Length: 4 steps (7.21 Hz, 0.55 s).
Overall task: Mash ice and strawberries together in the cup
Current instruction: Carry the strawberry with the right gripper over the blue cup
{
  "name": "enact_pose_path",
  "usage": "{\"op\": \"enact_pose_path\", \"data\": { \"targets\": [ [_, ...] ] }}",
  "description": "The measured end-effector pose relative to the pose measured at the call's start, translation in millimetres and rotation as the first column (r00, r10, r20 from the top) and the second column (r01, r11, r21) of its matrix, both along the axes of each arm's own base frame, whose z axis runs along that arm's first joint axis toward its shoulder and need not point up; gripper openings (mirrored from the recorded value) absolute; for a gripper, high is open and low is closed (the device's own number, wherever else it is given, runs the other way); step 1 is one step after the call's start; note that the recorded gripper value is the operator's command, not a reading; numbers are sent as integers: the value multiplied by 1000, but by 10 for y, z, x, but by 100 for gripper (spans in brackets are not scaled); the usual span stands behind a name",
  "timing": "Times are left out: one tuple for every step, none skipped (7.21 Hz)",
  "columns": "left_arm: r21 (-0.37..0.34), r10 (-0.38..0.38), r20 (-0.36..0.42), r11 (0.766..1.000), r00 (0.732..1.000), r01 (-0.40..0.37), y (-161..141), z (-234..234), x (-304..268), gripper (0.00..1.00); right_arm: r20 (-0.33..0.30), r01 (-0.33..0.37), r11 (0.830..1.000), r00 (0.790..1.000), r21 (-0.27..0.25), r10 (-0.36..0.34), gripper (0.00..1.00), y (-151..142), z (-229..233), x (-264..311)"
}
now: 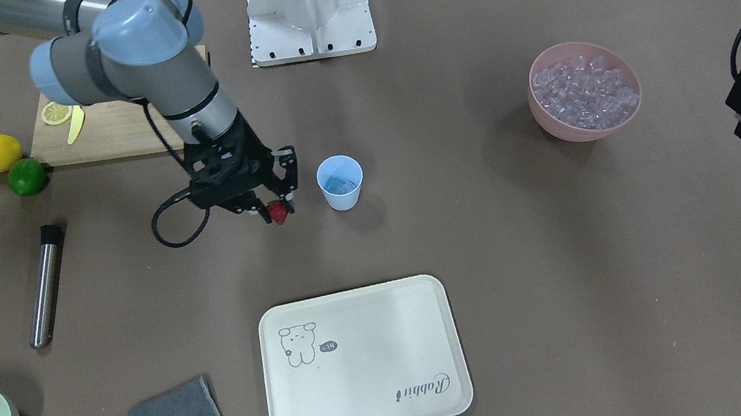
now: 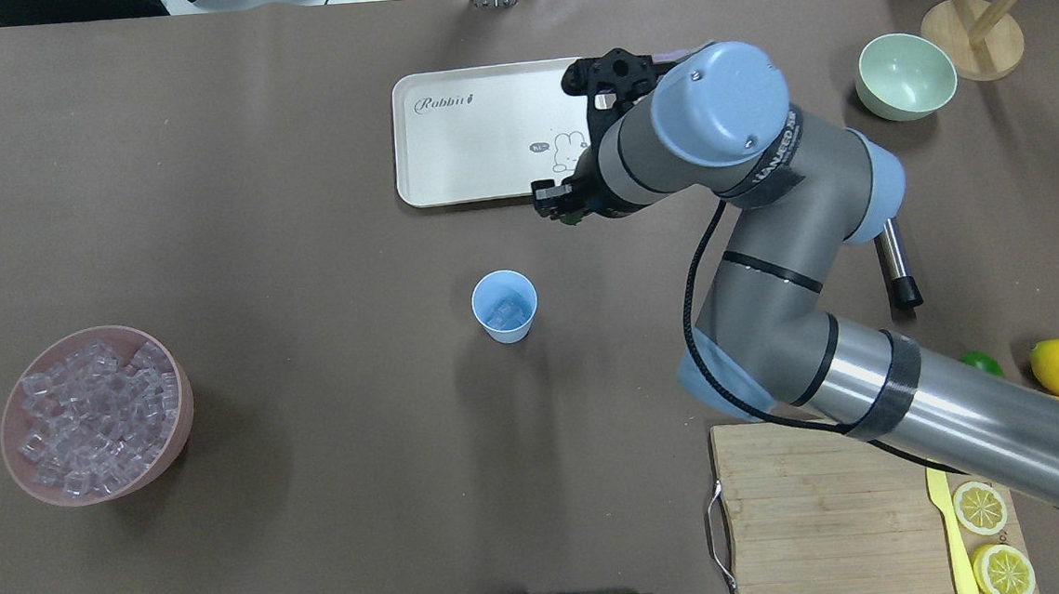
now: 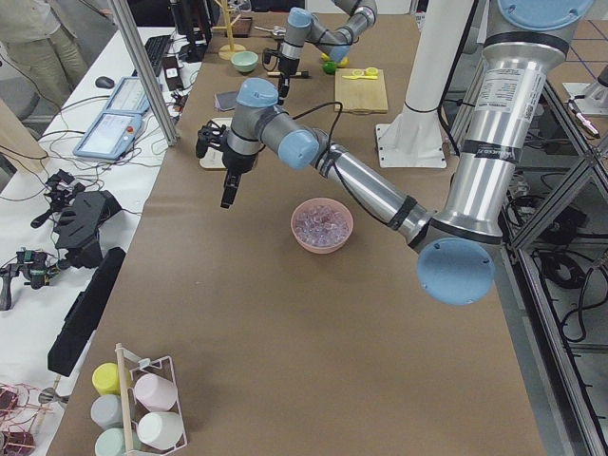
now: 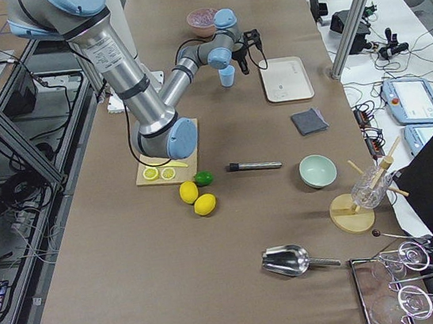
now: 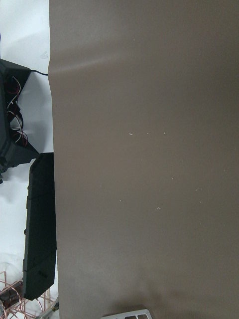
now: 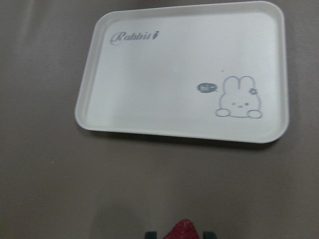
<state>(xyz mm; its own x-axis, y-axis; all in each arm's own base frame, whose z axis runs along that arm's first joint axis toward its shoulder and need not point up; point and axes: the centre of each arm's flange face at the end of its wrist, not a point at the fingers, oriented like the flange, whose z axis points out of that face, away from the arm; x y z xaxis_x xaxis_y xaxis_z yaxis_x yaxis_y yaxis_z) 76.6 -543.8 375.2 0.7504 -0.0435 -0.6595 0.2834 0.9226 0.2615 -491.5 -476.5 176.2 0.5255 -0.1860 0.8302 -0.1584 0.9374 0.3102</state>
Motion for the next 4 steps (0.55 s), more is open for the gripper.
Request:
{"op": "enact_pose_path", "data": {
  "targets": [
    [-7,0,10,1000,1000,0,41,114,-133,98,4,12,1000,1000,18,-12,0,172,-135,-252],
    [-13,3,11,1000,1000,-3,68,180,-197,98,-2,24,999,1000,31,-24,0,351,-171,-466],
    [-17,7,6,1000,1000,-7,84,205,-228,98,-17,29,999,999,43,-28,0,504,-144,-640],
    [-19,9,2,1000,1000,-9,91,210,-242,98,-30,35,998,999,47,-33,0,601,-91,-753]
  ]
}}
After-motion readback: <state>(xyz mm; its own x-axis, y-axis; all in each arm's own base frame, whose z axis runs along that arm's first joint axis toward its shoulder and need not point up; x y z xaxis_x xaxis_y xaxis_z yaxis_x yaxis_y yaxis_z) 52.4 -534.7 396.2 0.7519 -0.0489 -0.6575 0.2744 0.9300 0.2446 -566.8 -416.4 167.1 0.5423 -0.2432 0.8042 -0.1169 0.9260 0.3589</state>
